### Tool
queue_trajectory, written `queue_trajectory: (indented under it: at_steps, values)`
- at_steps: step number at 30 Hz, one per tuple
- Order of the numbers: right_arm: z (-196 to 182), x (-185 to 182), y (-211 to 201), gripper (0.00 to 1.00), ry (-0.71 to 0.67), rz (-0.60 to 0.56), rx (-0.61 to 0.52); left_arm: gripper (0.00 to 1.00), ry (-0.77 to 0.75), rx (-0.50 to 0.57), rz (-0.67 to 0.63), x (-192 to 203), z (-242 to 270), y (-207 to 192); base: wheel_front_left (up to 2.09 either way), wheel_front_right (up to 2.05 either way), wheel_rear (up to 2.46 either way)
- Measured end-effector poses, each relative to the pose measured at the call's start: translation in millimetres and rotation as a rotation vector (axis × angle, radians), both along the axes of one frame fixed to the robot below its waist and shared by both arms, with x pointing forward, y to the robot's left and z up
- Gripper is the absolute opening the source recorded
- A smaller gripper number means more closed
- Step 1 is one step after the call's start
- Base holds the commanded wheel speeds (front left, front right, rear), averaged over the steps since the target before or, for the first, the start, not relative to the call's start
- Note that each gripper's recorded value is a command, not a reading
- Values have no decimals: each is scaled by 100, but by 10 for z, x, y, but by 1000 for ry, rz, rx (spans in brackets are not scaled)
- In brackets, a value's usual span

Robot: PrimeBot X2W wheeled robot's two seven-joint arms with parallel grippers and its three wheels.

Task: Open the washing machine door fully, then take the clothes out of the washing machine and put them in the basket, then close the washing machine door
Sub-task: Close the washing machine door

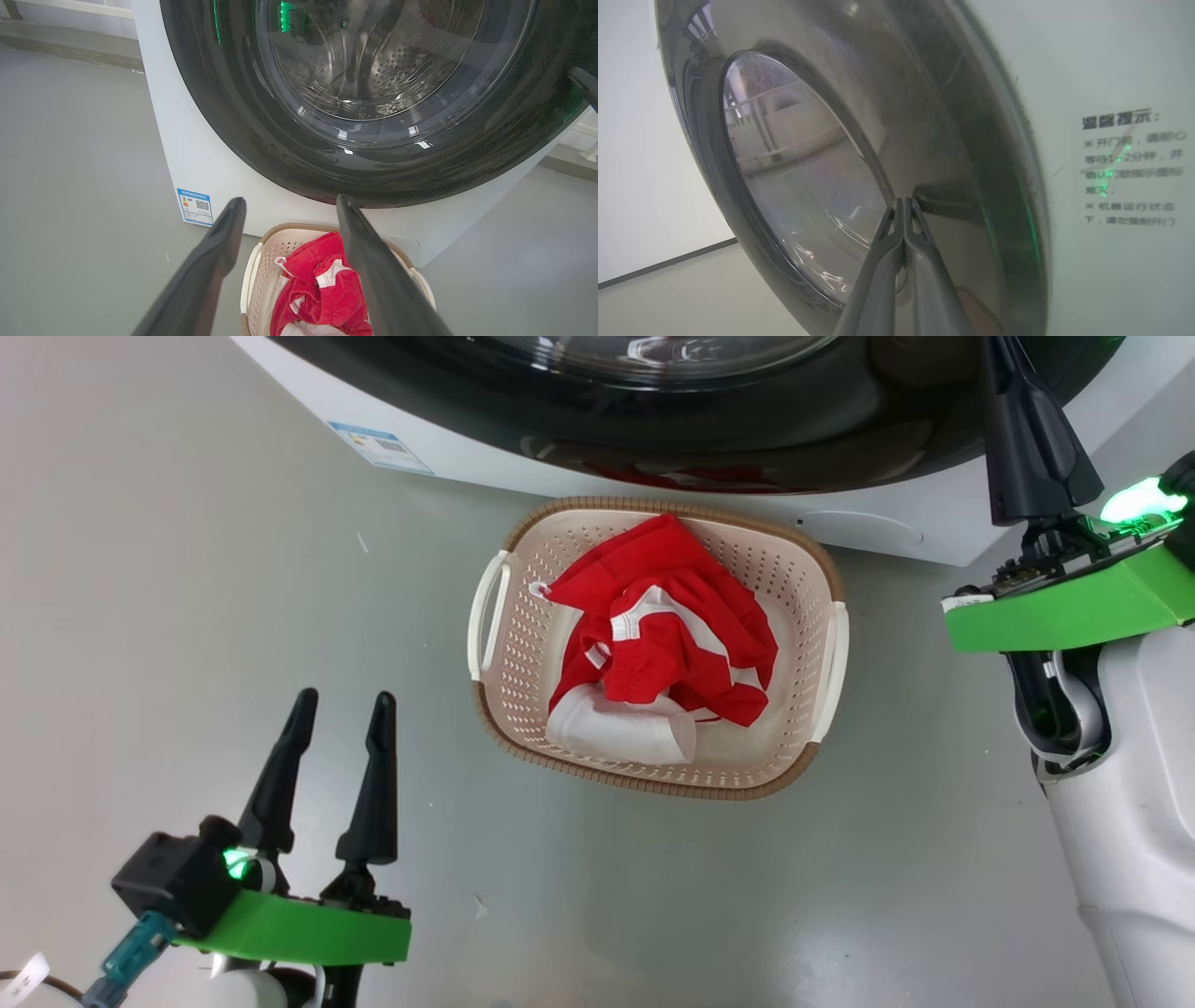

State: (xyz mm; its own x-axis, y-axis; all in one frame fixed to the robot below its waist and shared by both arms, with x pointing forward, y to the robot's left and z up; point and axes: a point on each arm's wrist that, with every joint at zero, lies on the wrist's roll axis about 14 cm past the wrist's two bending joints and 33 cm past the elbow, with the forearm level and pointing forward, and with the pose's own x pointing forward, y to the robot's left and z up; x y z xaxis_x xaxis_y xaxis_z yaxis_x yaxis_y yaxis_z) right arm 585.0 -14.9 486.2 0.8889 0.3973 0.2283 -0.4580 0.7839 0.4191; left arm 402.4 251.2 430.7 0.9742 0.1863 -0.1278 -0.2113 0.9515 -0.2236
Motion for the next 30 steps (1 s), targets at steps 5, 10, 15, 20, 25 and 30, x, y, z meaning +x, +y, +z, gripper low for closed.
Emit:
queue_trajectory:
  at_steps: [5, 10, 15, 20, 25, 30]
  values:
    - [84, -27, -16, 0, -11, -4, -3, 100, -25, 0, -11, 48, 75, -30, 0, 0, 0]
    - [118, -111, -57, 0, -7, -9, -24, 100, -32, 7, -19, 28, 115, -50, 0, 0, 0]
    - [-38, -378, -159, 76, 54, -14, -69, 100, -49, 29, -30, -23, 207, -72, 0, 0, 0]
    - [-152, -666, -269, 100, 103, -16, -115, 100, -45, 31, -35, -140, 221, -100, 0, 0, 0]
    - [-221, -947, -423, 100, 143, -33, -150, 100, -49, 30, -54, -237, 251, -139, 0, 0, 0]
    - [-244, -1200, -603, 100, 170, -66, -169, 100, -48, 40, -87, -306, 259, -192, 0, 0, 0]
